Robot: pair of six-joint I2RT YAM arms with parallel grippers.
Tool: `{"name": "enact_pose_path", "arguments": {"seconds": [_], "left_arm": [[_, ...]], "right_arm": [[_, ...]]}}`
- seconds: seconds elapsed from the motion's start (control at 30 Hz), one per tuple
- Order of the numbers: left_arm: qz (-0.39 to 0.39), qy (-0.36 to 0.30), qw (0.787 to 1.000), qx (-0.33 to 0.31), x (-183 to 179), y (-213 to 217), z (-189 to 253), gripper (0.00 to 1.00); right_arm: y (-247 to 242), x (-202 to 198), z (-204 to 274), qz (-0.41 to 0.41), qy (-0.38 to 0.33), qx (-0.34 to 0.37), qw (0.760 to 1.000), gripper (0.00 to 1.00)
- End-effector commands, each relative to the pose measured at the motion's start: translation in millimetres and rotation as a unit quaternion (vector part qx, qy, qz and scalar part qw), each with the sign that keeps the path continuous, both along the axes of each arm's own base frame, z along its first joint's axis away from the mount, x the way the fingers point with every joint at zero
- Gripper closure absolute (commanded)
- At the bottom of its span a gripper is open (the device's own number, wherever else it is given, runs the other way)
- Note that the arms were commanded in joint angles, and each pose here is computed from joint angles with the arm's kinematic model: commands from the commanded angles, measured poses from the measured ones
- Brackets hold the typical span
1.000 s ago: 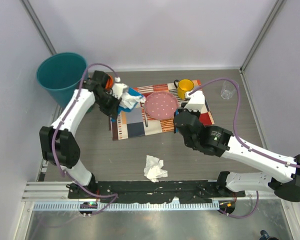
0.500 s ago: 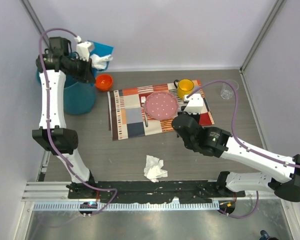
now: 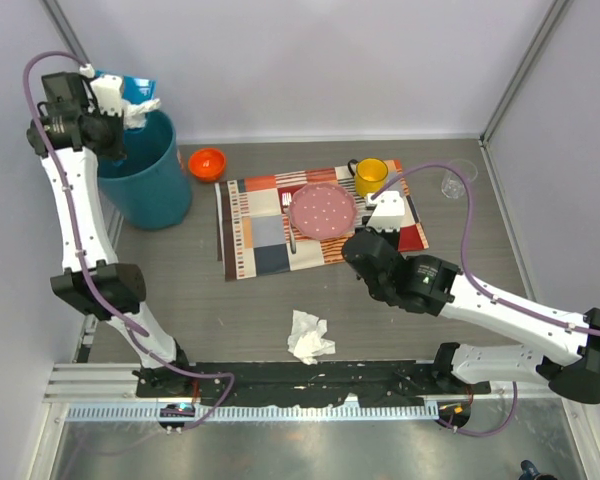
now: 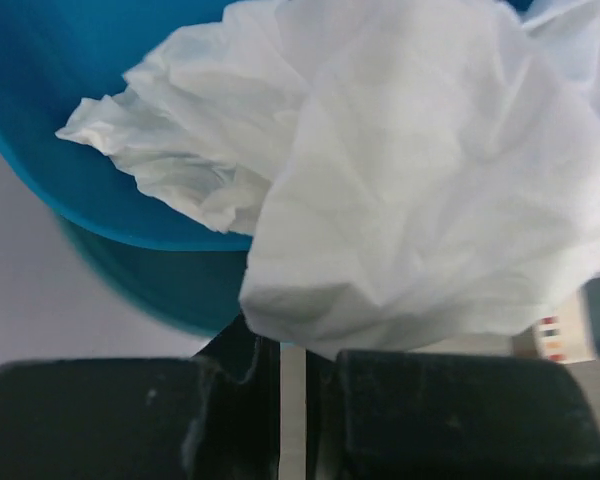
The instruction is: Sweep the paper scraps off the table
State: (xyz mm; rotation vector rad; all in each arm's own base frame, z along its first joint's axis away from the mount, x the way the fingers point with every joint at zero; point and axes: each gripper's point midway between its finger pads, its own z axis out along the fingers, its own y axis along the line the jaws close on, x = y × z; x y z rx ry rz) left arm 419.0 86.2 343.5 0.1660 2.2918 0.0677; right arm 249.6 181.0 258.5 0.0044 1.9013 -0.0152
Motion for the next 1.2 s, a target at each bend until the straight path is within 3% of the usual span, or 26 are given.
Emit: {"name": "enact_pose_path", "arguments": {"seconds": [0.0, 0.07, 0.1, 0.2, 0.23, 0.27, 0.3, 0.33, 0.37, 0.4, 0.43, 0.47, 0.53, 0.6, 0.7, 0.9, 1.1, 1.17], "left_arm": [[0.151, -0.076, 0.963, 0.211, -18, 81, 53, 1.0], [0.165, -0.067, 0.944, 0.279, -32, 96, 55, 1.0], [0.207, -0.087, 0.921, 0.32, -35, 112, 73, 1.0], [0.224, -0.076, 0.884, 0.403, -45, 125, 81, 1.0], [0.239, -0.074, 0.854, 0.456, -44, 131, 88, 1.0], [0.247, -0.082, 0.836, 0.483, -49, 131, 98, 1.0], [0.236, -0.06, 0.824, 0.512, -46, 132, 79, 1.0], [0.282, -0.122, 0.786, 0.536, -47, 131, 110, 1.0], [0.251, -0.104, 0.753, 0.599, -48, 124, 121, 1.0], [0.237, -0.099, 0.731, 0.632, -43, 120, 110, 1.0], [0.264, -0.145, 0.7, 0.647, -46, 115, 130, 1.0], [0.251, -0.123, 0.671, 0.687, -47, 112, 135, 1.0], [0.242, -0.11, 0.647, 0.714, -34, 112, 125, 1.0], [0.241, -0.114, 0.609, 0.747, -29, 109, 133, 1.0], [0.239, -0.12, 0.586, 0.765, -24, 106, 141, 1.0], [0.236, -0.129, 0.57, 0.776, -21, 102, 156, 1.0], [0.23, -0.129, 0.569, 0.779, -23, 100, 155, 1.0], [0.234, -0.134, 0.578, 0.77, -24, 102, 154, 1.0]], "right_arm": [[-4, 0, 6, -0.012, -0.009, 0.023, 1.0, 0.99], [-3, 0, 3, -0.01, -0.007, 0.021, 1.0, 0.99], [-1, 0, 3, -0.009, -0.005, 0.022, 1.0, 0.99], [0, 1, 2, -0.007, -0.003, 0.019, 1.0, 0.99], [1, 1, 2, -0.006, -0.002, 0.019, 1.0, 0.99], [1, 1, 2, -0.006, -0.002, 0.02, 1.0, 0.99], [2, 1, 2, -0.004, -0.002, 0.022, 1.0, 0.99], [2, 1, 3, -0.004, -0.002, 0.023, 1.0, 0.99], [3, 1, 3, -0.002, -0.001, 0.024, 1.0, 0.99], [4, 0, 4, -0.001, 0.0, 0.025, 1.0, 0.99], [4, 0, 3, 0.001, 0.001, 0.024, 1.0, 0.99], [5, 0, 3, 0.004, 0.002, 0.025, 1.0, 0.99], [9, 0, 2, 0.014, 0.005, 0.025, 1.0, 0.99], [11, -1, 2, 0.021, 0.007, 0.026, 0.999, 0.99], [11, -1, 3, 0.023, 0.007, 0.025, 0.999, 0.99], [12, -1, 1, 0.028, 0.007, 0.022, 0.999, 0.99], [15, -1, 0, 0.036, 0.007, 0.025, 0.999, 0.99], [19, -3, -1, 0.048, 0.012, 0.024, 0.998, 0.99]]}}
